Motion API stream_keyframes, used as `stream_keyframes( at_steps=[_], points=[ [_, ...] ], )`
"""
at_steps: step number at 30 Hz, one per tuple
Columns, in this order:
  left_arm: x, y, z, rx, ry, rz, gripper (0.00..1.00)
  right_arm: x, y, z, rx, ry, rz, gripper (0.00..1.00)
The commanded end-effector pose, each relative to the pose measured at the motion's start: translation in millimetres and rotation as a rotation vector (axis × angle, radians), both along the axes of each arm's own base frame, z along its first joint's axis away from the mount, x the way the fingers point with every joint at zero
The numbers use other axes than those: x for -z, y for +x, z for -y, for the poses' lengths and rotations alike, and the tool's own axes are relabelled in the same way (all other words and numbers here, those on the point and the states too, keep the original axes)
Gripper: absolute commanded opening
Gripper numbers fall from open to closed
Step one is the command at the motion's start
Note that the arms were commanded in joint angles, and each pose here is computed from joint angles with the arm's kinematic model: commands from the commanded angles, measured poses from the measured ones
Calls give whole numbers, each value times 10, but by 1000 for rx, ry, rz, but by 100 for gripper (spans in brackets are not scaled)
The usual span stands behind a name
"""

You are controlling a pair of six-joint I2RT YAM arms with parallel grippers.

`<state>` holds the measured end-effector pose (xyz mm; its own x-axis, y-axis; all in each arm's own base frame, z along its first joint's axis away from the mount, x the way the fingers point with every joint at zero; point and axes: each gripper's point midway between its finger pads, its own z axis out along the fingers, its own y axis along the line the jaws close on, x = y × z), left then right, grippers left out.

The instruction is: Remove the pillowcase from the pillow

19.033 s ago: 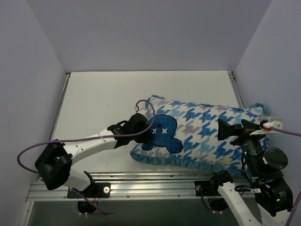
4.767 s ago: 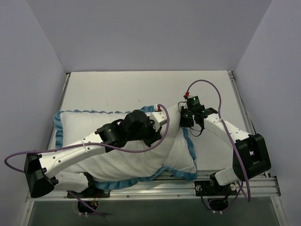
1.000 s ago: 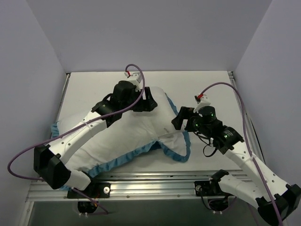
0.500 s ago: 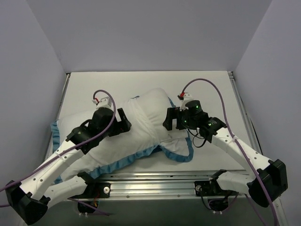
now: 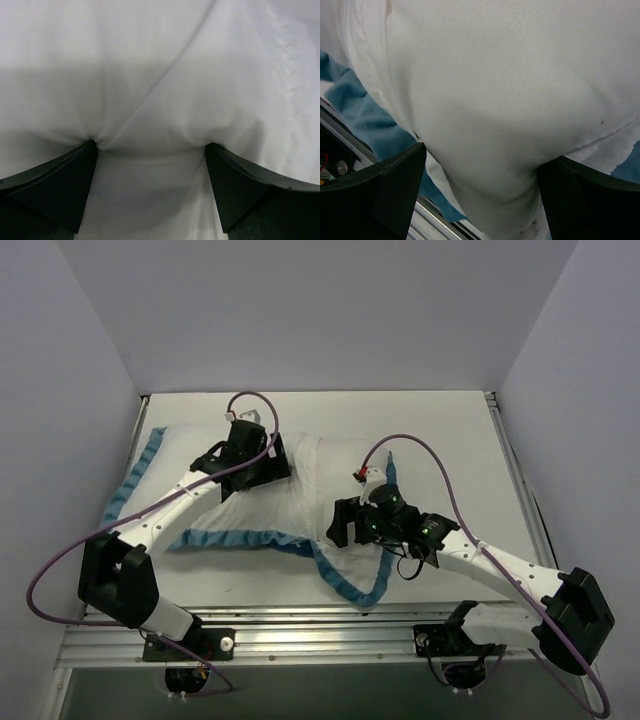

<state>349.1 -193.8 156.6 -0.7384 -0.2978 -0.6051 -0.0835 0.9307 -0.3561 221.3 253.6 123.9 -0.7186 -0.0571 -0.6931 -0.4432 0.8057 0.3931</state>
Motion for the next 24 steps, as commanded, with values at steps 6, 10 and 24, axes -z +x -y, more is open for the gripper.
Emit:
stream_keyframes(
  at_steps=[6, 10, 24],
  points=[
    [-773, 60, 186, 119, -120, 275, 100, -218, 91, -171, 133, 87, 21, 83],
    [-825, -424, -73, 112, -127, 286, 98, -178, 158, -193, 182, 15, 44, 87],
    [-26, -1281, 291, 240, -371, 123, 99, 226, 95, -466, 183, -86, 24, 72]
  ],
)
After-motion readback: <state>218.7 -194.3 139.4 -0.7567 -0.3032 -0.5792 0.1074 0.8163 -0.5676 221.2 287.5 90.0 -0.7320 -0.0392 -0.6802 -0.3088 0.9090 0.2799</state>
